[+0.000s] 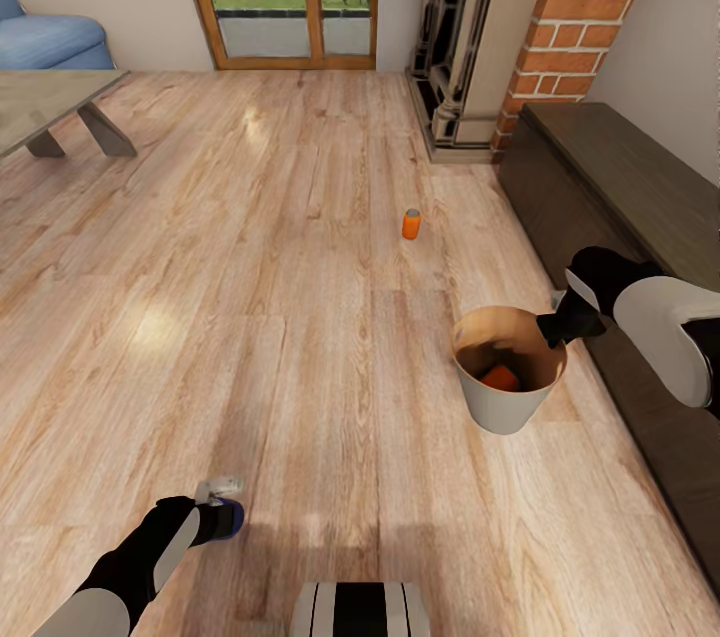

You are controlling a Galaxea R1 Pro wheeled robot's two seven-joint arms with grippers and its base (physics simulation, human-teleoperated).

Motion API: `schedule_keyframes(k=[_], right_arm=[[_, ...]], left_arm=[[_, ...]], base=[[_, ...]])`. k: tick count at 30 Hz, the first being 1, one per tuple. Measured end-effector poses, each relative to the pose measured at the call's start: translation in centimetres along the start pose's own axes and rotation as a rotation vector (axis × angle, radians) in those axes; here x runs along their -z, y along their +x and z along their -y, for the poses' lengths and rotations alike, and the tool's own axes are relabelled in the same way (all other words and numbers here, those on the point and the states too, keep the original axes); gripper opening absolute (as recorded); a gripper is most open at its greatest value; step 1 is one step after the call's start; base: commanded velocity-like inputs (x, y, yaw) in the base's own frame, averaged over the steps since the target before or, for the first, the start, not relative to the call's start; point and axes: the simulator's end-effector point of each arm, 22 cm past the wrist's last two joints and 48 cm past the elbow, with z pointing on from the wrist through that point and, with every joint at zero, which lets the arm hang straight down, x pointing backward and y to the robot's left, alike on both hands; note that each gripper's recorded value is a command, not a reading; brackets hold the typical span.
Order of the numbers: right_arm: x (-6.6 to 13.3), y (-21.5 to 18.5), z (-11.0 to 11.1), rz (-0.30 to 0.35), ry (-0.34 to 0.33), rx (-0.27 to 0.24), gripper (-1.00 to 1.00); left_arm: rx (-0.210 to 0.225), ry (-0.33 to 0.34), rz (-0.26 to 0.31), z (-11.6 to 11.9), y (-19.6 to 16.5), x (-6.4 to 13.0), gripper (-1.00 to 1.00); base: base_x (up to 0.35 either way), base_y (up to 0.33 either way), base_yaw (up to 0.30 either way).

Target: Put the three can of soda from the living room inside the tash can in the kitchen.

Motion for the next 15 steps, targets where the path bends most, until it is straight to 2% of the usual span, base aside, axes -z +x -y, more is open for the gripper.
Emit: schedule_keyframes(k=[15], right_arm=[[4.2,-0.4,0.4,0.060,-0.006,-0.009,-1.00]], left_arm=[[0.001,0.020,0.061,0.6,-2.4,2.4,-1.00]], base=[[0.000,0.000,0.000]])
